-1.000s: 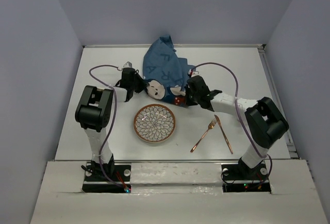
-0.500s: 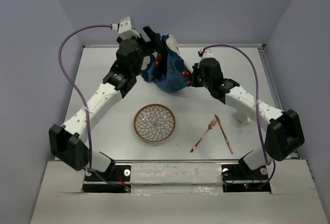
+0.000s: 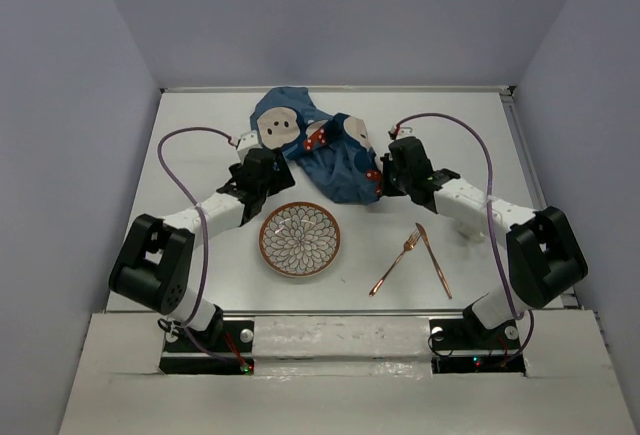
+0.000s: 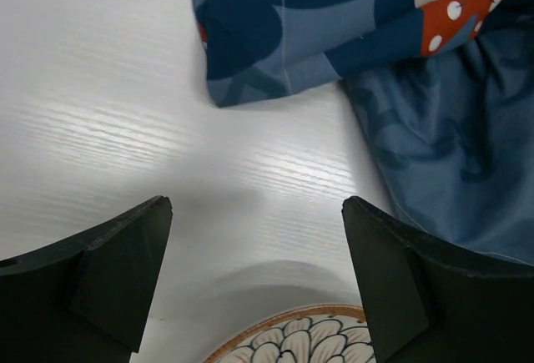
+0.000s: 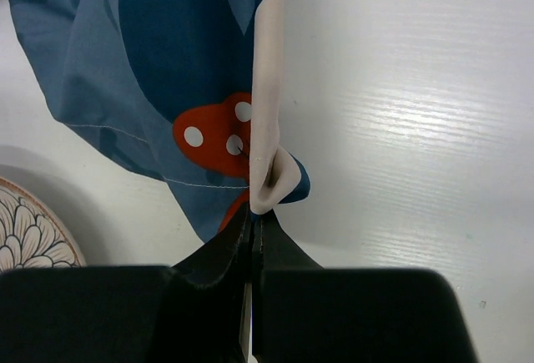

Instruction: Set the dinner table for one person

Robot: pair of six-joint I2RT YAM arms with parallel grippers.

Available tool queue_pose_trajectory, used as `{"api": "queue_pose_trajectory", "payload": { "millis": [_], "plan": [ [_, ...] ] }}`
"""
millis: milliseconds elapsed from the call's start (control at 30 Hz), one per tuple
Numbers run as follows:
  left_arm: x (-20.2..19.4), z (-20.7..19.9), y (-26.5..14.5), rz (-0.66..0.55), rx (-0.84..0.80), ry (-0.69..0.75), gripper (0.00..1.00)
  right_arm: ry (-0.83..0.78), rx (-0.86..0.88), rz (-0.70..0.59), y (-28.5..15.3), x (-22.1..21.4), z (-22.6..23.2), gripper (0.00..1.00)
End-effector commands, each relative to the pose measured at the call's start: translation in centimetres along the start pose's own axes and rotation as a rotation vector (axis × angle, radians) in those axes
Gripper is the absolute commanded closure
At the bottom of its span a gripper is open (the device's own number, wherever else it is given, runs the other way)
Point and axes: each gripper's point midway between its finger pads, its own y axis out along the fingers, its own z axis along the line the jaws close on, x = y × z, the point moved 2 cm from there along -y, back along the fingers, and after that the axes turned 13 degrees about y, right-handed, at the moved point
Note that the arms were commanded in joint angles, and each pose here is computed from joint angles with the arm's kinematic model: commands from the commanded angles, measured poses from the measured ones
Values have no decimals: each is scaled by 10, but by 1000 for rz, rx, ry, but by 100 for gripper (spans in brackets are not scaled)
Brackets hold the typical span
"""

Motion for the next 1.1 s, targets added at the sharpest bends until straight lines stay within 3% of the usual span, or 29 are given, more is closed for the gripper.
{"api": "queue_pose_trajectory", "payload": {
  "millis": [0,167,600,1000,1067],
  "plan": [
    [18,-31,0,-77,-151,-189,6,21,29,-64,-7,17,6,100],
    [7,-28,8,-66,-162,-422,6,31,20,-67,-7,6,-3,100],
    [23,-10,39,-128,-79,-904,4,29,58,-59,-10,-4,-4,100],
    [24,5,74,-129,-6,-1059,17,26,96,-65,-15,-4,1,100],
    [23,6,80,-125,1,-1068,27,25,100,-66,-15,-4,1,100]
  ]
}}
